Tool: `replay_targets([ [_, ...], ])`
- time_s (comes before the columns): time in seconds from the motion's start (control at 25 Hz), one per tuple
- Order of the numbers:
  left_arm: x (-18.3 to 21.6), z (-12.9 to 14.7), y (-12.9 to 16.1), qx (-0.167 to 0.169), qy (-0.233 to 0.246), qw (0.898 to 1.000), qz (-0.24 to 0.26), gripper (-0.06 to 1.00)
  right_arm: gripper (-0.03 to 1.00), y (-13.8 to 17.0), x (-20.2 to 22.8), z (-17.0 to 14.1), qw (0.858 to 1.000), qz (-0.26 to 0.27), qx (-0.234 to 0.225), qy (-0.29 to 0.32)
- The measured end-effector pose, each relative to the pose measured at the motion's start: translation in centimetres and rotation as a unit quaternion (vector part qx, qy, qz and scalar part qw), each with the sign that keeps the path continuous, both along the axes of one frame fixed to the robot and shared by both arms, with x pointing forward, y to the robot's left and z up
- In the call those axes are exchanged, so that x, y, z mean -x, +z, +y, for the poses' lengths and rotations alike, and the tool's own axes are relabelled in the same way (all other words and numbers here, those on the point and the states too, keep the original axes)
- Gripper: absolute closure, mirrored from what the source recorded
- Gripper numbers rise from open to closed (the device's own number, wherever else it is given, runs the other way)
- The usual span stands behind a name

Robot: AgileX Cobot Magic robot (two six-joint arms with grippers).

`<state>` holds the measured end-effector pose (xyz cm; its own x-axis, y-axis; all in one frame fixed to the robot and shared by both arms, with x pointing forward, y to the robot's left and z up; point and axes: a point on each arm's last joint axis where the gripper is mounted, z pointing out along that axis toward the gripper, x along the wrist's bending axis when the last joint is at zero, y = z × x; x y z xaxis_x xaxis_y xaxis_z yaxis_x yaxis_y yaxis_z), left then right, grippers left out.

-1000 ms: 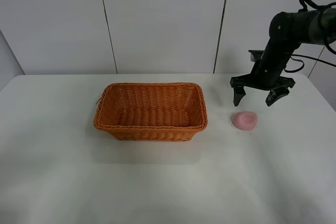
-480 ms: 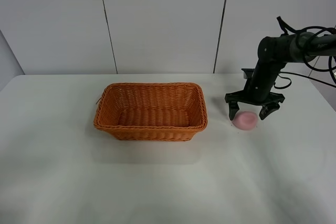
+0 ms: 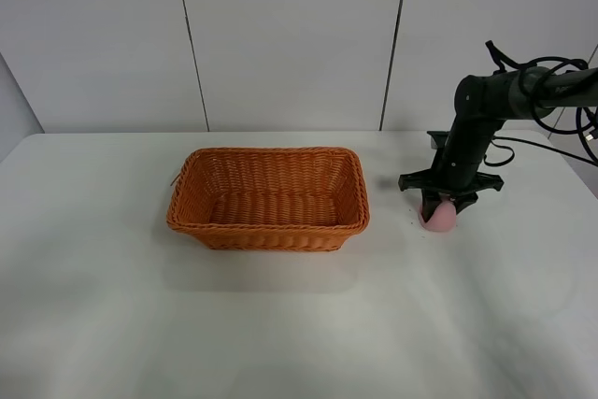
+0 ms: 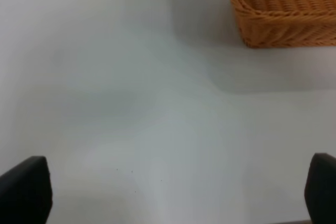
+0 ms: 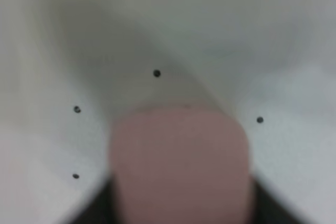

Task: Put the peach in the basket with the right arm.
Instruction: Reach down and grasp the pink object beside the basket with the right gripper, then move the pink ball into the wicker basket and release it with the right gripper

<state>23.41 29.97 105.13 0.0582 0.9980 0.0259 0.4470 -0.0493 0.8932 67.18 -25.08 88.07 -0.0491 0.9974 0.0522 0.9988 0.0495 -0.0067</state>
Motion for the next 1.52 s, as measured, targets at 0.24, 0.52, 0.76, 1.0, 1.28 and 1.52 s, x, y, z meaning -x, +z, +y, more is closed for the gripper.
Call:
replay_targets([
  [0.24, 0.0, 0.0, 0.0, 0.0, 0.0, 1.0, 0.0, -0.04, 0.96, 0.9, 0.0, -0.1, 1.0, -0.003, 0.005, 0.002],
  [0.52, 0.0, 0.0, 0.0, 0.0, 0.0, 1.0, 0.0, -0.04, 0.96, 6.2, 0.5, -0.6, 0.998, -0.049, 0.025, 0.015],
  [0.76, 0.0, 0.0, 0.0, 0.0, 0.0, 1.0, 0.0, -0.04, 0.96, 12.7, 1.9, -0.8, 0.994, -0.108, 0.023, 0.015],
  [1.0, 0.0, 0.0, 0.0, 0.0, 0.0, 1.0, 0.0, -0.04, 0.96, 16.9, 1.5, -0.6, 0.991, -0.131, 0.015, 0.012],
  [1.28, 0.0, 0.0, 0.0, 0.0, 0.0, 1.0, 0.0, -0.04, 0.96, 19.2, 1.5, 3.6, 0.984, -0.17, 0.003, 0.06],
  [1.52, 0.0, 0.0, 0.0, 0.0, 0.0, 1.0, 0.0, -0.04, 0.96, 19.1, 4.2, 12.6, 0.971, -0.174, -0.022, 0.164],
])
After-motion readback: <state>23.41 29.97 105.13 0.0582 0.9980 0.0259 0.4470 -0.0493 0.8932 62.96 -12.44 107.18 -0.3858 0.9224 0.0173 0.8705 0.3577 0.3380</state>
